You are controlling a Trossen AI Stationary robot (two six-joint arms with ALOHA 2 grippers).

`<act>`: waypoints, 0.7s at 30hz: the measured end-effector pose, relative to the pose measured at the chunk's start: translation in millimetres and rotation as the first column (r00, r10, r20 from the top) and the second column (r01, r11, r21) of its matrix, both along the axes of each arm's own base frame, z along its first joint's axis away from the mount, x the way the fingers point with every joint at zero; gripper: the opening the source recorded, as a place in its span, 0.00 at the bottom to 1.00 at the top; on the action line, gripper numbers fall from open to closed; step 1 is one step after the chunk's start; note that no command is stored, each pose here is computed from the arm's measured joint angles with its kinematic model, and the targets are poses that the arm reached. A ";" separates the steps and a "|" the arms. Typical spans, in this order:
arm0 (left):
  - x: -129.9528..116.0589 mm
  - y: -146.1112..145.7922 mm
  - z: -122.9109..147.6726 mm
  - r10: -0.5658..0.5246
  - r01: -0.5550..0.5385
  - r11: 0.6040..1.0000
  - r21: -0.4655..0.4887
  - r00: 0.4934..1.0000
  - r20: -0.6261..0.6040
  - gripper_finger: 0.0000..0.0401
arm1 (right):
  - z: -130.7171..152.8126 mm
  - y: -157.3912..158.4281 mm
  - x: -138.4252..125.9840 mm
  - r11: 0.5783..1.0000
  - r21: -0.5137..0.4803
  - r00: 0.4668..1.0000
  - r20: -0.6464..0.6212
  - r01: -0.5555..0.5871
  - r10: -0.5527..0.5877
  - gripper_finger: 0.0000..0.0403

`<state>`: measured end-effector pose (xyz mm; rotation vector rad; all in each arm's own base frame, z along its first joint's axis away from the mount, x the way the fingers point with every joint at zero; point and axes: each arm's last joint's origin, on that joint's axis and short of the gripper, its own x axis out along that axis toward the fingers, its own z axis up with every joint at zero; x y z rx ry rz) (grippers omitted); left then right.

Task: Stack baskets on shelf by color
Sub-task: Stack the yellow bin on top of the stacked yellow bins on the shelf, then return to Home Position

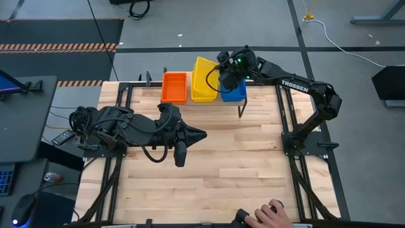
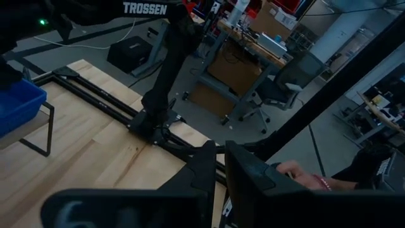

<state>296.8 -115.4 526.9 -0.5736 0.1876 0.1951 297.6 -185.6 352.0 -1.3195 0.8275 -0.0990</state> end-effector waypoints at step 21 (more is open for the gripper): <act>-1.1 2.1 -6.3 -0.011 0.013 0.999 0.031 0.998 -0.067 0.10 | 34.8 6.6 -18.3 0.925 0.090 0.881 0.285 0.368 -0.378 0.54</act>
